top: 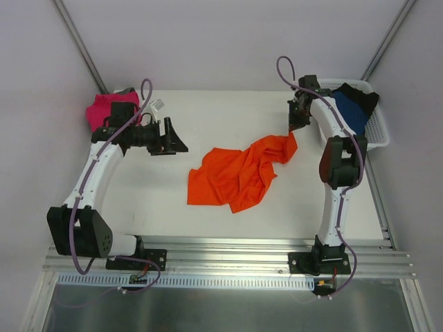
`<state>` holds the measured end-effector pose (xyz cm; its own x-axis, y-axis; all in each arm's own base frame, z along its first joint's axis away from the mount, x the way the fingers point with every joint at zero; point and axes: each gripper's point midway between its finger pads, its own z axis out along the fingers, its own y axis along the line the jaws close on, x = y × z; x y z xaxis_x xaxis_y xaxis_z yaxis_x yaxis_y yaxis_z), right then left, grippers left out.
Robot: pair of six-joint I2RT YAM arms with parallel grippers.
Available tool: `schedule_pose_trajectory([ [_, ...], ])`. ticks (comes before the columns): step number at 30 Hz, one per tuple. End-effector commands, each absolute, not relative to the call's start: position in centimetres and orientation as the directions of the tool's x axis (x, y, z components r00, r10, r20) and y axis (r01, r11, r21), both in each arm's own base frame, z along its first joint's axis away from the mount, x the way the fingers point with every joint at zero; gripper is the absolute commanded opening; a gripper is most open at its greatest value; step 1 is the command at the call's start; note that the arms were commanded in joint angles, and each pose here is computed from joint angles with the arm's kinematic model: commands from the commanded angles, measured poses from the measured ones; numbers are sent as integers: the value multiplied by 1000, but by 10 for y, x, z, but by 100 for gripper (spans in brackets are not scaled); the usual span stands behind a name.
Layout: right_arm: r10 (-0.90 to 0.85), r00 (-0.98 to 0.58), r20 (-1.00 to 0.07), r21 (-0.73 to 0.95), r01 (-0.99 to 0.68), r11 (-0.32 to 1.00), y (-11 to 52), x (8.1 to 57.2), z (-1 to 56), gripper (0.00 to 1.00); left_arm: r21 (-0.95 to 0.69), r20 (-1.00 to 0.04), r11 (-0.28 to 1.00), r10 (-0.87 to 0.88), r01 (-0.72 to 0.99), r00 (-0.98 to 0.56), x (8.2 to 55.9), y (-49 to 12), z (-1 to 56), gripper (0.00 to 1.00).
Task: Fold and stack the t-shirts
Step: Flatten the tshirt out
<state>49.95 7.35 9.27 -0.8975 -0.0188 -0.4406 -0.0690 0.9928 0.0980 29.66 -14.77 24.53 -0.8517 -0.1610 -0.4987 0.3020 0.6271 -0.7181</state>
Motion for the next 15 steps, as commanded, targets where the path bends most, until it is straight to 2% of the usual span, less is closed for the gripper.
schedule_pose_trajectory([
  [1,6,-861,-508,117,-63,991,74,493,137,1,-654,-478,662,12,365,-878,280,-158,208,72],
  [4,7,-862,-507,125,-66,990,75,488,141,1,-555,-466,684,216,474,-858,268,-170,178,68],
  [5,7,-861,-508,127,-66,990,76,488,142,0,-487,-446,722,277,491,-851,266,-165,163,66],
  [8,9,-859,-512,128,-66,990,75,485,145,1,-295,-440,702,503,649,-744,252,-171,138,65],
  [14,6,-853,-522,126,-70,990,74,479,152,1,-131,-380,614,694,778,-612,234,-181,112,64],
  [15,5,-852,-523,125,-70,990,74,479,152,1,-54,-382,596,729,802,-567,242,-177,109,64],
])
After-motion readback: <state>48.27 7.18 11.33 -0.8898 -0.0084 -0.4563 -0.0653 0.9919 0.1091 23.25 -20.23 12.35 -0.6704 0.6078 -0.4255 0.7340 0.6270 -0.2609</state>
